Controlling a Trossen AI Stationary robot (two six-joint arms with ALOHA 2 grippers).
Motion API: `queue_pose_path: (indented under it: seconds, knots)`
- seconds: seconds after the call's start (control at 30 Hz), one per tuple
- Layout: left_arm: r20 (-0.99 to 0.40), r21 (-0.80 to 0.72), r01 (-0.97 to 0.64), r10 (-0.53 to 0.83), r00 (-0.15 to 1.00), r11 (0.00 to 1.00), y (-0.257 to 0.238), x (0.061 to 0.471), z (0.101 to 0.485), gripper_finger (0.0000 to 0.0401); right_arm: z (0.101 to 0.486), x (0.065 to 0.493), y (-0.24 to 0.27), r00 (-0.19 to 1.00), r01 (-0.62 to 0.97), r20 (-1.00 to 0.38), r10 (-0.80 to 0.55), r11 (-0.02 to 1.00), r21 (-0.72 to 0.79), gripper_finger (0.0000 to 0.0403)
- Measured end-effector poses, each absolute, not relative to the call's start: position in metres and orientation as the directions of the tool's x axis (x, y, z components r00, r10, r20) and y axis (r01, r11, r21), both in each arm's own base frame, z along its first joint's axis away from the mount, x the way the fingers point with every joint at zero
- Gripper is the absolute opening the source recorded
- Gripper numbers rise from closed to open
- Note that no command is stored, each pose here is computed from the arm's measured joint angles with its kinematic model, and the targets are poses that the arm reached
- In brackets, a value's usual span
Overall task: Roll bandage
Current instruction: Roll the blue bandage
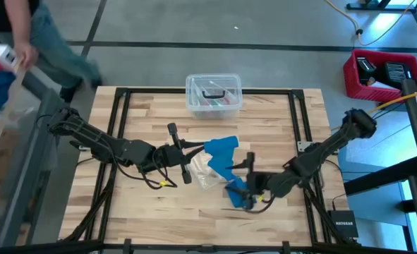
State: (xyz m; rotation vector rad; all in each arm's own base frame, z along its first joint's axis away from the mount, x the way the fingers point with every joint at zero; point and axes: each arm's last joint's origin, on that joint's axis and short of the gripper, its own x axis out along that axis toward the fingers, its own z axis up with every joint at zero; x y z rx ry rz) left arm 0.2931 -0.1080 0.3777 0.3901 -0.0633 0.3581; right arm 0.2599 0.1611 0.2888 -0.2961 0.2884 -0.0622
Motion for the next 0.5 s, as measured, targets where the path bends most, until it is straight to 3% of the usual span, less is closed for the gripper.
queue_pose_path:
  seconds: [0.23,0.37,0.5]
  knots:
    - [0.123,0.366,-0.351,0.329,0.936,0.862,-0.108,0.293,0.377,0.0007,0.275,0.292,0.163,0.928,0.269,-0.096,-0.359,0.828,-0.492,0.0308]
    - [0.116,0.363,-0.347,0.328,0.938,0.865,-0.108,0.293,0.376,0.0009,0.272,0.303,0.149,0.907,0.312,-0.09,-0.412,0.799,-0.514,0.0303]
    - [0.115,0.361,-0.347,0.328,0.938,0.866,-0.108,0.293,0.376,0.0011,0.269,0.311,0.138,0.902,0.314,-0.096,-0.421,0.793,-0.523,0.0268]
